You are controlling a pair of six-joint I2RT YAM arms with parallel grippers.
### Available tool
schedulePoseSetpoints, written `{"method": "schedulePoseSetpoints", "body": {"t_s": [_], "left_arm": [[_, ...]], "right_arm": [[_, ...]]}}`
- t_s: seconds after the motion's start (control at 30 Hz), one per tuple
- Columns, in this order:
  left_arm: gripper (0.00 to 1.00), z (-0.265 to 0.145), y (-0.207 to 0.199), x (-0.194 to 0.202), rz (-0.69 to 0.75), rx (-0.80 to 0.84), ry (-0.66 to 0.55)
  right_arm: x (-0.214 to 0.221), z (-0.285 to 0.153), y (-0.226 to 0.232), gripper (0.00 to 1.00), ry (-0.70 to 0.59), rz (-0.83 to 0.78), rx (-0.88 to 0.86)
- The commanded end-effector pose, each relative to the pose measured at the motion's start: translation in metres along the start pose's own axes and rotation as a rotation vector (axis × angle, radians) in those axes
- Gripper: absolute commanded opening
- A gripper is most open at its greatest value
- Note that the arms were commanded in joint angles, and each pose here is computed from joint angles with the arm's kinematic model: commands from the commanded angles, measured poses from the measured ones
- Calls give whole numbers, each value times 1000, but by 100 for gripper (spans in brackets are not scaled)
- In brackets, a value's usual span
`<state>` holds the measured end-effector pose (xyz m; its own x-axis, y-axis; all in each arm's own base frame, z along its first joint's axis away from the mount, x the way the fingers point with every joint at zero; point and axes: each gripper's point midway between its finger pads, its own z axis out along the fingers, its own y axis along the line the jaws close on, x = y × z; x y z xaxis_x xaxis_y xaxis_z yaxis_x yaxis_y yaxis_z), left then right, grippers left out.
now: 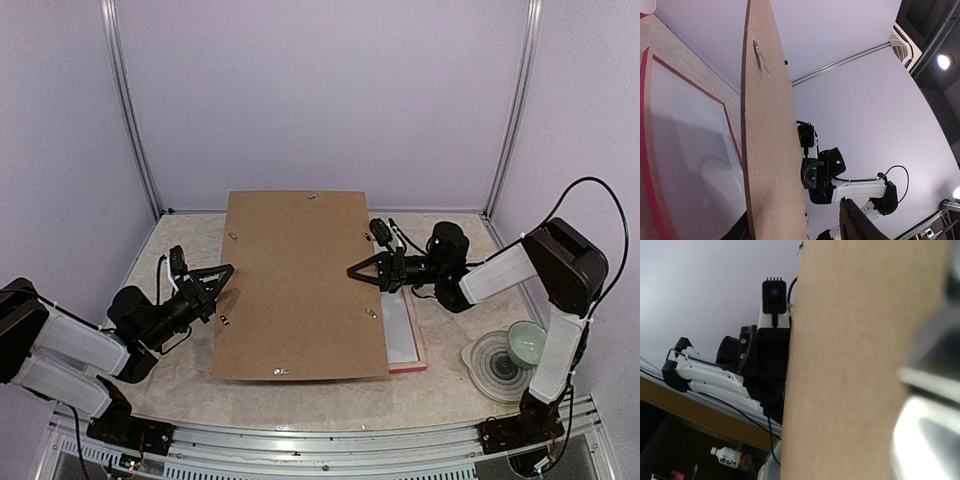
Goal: Put the photo into the frame
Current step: Pass from the left arm to the right, then place the backboard on the frame body.
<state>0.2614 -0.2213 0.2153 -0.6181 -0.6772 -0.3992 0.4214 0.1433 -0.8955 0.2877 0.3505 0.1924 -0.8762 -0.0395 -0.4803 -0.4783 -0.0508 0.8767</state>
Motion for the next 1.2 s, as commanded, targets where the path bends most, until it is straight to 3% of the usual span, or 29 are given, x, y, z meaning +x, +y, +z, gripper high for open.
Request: {"method": "schedulePoseSetpoints", "body": {"t_s": [0.0, 0.2, 0.43, 1.17], "left_arm": [[55, -3, -29, -17, 49, 99, -61], [71, -3, -24, -18, 43, 80, -64], [81, -3, -17, -19, 34, 48, -67], [86, -6, 1, -18, 14, -25, -73]], "right_arm": [[-2, -4, 2, 0, 22, 2, 22], [-6, -10, -1, 0, 19, 13, 47], [-7, -21, -7, 0, 11, 37, 70], [-16, -62, -22, 0, -51, 91, 102]]}}
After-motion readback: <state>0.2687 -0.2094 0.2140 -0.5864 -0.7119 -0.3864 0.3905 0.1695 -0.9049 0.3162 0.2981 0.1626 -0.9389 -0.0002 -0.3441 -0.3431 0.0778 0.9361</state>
